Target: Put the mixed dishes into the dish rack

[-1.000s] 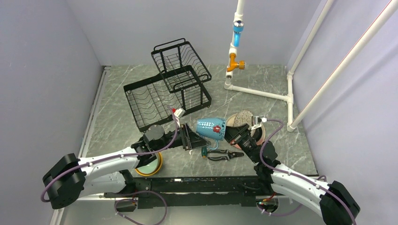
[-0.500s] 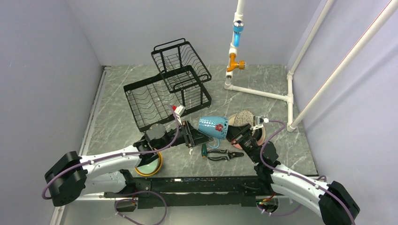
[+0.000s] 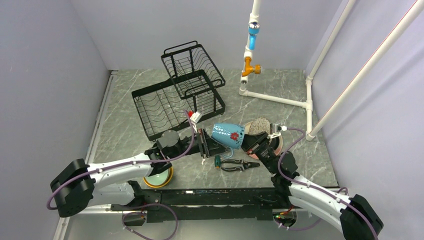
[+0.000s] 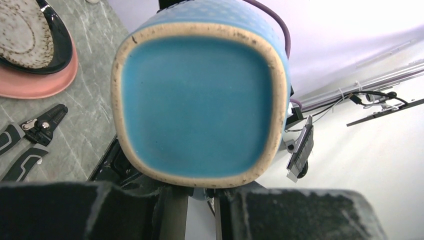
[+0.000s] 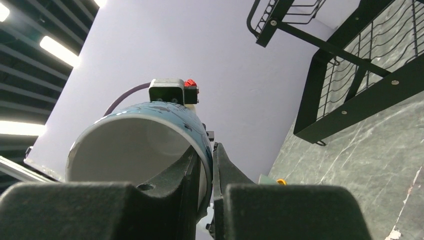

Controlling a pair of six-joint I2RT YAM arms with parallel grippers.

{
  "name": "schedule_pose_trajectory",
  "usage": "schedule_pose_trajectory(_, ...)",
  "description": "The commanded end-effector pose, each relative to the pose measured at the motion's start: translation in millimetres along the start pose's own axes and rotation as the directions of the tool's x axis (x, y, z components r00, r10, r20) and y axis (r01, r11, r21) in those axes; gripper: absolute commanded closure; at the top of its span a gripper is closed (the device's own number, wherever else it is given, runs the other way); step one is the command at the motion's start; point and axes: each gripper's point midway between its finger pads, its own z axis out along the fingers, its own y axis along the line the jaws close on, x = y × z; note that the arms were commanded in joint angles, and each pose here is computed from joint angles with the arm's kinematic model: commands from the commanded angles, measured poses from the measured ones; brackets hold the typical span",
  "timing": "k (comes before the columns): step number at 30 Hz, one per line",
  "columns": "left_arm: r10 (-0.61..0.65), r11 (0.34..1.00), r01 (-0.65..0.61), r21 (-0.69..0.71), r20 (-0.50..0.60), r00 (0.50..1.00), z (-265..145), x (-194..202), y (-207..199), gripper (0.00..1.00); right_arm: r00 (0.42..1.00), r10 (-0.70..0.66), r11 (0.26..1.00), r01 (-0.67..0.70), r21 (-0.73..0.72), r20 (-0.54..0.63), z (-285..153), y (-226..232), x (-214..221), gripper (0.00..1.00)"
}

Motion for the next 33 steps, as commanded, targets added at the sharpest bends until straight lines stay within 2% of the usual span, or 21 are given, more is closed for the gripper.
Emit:
schedule_pose_trajectory(1, 0.081, 0.997, -0.083, 0.009, 0.116, 0.990, -3.5, -26.4, -16.4, 1.00, 1.000, -0.022, 0.991, 0.019, -0.136, -0.019, 2.0, 44.4, -2.0, 0.96)
schedule_pose_trajectory(3, 0.087, 0.996, -0.088, 0.005, 0.140, 0.986, -8.1, -30.0, -18.4, 1.00, 0.999, -0.035, 0.992, 0.031, -0.119, -0.027, 2.7, 41.6, -0.7, 0.81)
schedule_pose_trajectory(7, 0.107, 0.994, -0.103, -0.034, 0.169, 0.980, -16.1, -35.4, -17.9, 1.00, 0.999, -0.028, 0.997, 0.026, -0.076, -0.030, 2.9, 31.3, 0.3, 0.57)
schedule_pose_trajectory(12, 0.169, 0.982, -0.148, -0.118, 0.196, 0.966, -27.4, -45.5, -17.7, 1.00, 0.998, -0.038, 0.998, 0.036, -0.045, -0.041, 2.5, 23.0, 2.9, 0.36)
schedule_pose_trajectory(16, 0.227, 0.951, -0.172, -0.259, 0.201, 0.953, -41.2, -55.7, -7.1, 1.00, 0.997, -0.062, 0.998, 0.061, -0.027, -0.046, 2.6, 21.7, 2.7, 0.20)
schedule_pose_trajectory(19, 0.274, 0.918, -0.201, -0.343, 0.180, 0.945, -53.5, -60.9, -3.6, 1.00, 0.993, -0.100, 0.995, 0.100, -0.002, -0.058, 2.4, 18.6, 3.3, 0.14)
schedule_pose_trajectory(22, 0.307, 0.864, -0.195, -0.465, 0.179, 0.935, -71.7, -70.6, 8.4, 1.00, 0.993, -0.106, 0.990, 0.110, 0.088, -0.050, 1.8, 4.9, -0.6, 0.06)
schedule_pose_trajectory(25, 0.349, 0.817, -0.212, -0.537, 0.166, 0.922, -90.1, -78.1, 13.2, 1.00, 0.992, -0.125, 0.985, 0.128, 0.112, -0.029, -2.1, 4.7, -6.5, 0.05)
schedule_pose_trajectory(27, 0.387, 0.776, -0.229, -0.587, 0.157, 0.909, -103.9, -84.1, 15.8, 1.00, 0.990, -0.133, 0.973, 0.137, 0.187, -0.035, -2.8, -11.8, -6.7, 0.05)
schedule_pose_trajectory(30, 0.434, 0.681, -0.242, -0.691, 0.115, 0.894, -129.0, -93.1, 24.6, 1.00, 0.988, -0.150, 0.950, 0.154, 0.273, -0.036, -5.2, -21.9, -11.6, 0.07)
schedule_pose_trajectory(33, 0.474, 0.535, -0.251, -0.807, 0.041, 0.879, -159.4, -103.0, 36.6, 1.00, 0.983, -0.181, 0.934, 0.185, 0.305, -0.042, -7.5, -25.0, -14.6, 0.09)
